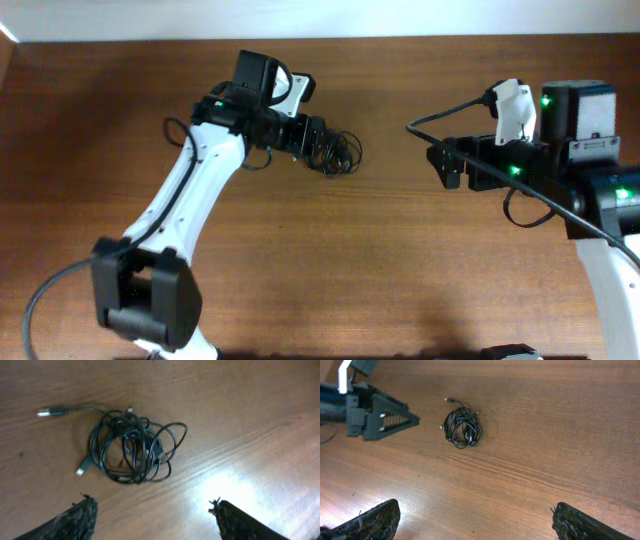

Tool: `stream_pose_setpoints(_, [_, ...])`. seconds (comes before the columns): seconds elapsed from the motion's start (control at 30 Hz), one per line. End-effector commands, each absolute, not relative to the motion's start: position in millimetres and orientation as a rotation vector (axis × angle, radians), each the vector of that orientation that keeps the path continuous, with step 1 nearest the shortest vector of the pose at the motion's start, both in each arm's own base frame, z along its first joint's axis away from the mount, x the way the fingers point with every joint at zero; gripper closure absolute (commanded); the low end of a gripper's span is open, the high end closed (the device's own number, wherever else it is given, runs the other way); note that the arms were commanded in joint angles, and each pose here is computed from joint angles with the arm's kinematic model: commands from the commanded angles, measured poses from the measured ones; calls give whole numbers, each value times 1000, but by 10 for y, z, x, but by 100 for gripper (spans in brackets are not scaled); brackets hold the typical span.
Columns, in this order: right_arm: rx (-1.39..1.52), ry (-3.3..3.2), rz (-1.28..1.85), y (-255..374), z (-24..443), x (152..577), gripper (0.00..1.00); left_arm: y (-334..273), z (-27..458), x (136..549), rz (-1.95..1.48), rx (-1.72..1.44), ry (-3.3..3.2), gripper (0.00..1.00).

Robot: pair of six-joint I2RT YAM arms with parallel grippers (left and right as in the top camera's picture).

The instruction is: Untangle cables

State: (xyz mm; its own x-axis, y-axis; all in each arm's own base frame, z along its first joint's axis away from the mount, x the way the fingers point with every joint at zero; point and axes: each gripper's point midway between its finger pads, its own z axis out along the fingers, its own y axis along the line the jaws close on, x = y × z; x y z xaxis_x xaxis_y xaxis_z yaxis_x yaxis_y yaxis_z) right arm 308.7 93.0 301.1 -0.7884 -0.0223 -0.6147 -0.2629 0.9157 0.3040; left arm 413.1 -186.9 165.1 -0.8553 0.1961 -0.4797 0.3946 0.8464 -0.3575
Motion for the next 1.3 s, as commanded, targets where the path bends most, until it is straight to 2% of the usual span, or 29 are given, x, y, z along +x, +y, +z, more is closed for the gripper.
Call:
stream_pose_setpoints(0.0, [-226,2454,520,977,2977,3143,1,-2019,1453,4318,-690,430,2581,28])
stream_pose_setpoints(0.03, [-220,2491,523,980,2886,3161,1,-2126,1303,4377,-699,438,2583,34])
stream_pose_setpoints(0.1, [-215,2520,525,978,2823,3153,1,-2190,1097,4424,-703,397,2619,41])
stream_pose_setpoints(0.2, [-213,2534,526,976,2797,3144,1,-2228,768,4463,-720,341,2680,46])
stream_pose_setpoints(0.27, [-213,2534,526,976,2798,3144,1,-2335,607,4459,-725,367,2690,60])
stream_pose_setpoints(0.3, [-212,2533,525,974,2798,3146,1,-2377,551,4443,-726,379,2697,64])
stream_pose_setpoints(0.33, [-211,2534,522,970,2796,3146,1,-2421,439,4413,-727,390,2717,72])
stream_pose_setpoints(0.37, [-212,2534,522,972,2796,3146,1,-2434,397,4381,-727,394,2733,100])
stream_pose_setpoints(0.43, [-211,2534,522,971,2796,3146,1,-2439,549,4401,-739,397,2701,100])
stream_pose_setpoints(0.5, [-211,2533,522,971,2798,3149,1,-2400,1137,4427,-822,397,2595,100])
stream_pose_setpoints(0.53, [-211,2531,523,974,2800,3153,1,-2368,1688,4355,-927,414,2494,100])
stream_pose_setpoints(0.57, [-177,2539,533,973,2794,3156,1,-2344,1988,4253,-997,428,2441,100])
stream_pose_setpoints(0.63, [-52,2572,576,983,2751,3178,0,-2213,2336,4017,-1086,409,2425,100])
stream_pose_setpoints(0.67, [-17,2591,628,1037,2712,3198,1,-2134,2394,3930,-1146,340,2459,100])
stream_pose_setpoints(0.8, [-42,2617,910,1377,2575,3348,14,-2212,2594,3748,-1429,347,2416,100])
stream_pose_setpoints(0.9, [-130,2632,977,1697,2387,3488,25,-2292,2739,3630,-1577,398,2361,100])
stream_pose_setpoints(1.13, [-108,2572,985,1990,2184,3919,29,-2361,2936,3481,-1775,424,2300,100])
stream_pose_setpoints(1.27, [-77,2588,914,1924,2101,3979,30,-2358,2946,3478,-1784,422,2297,100])
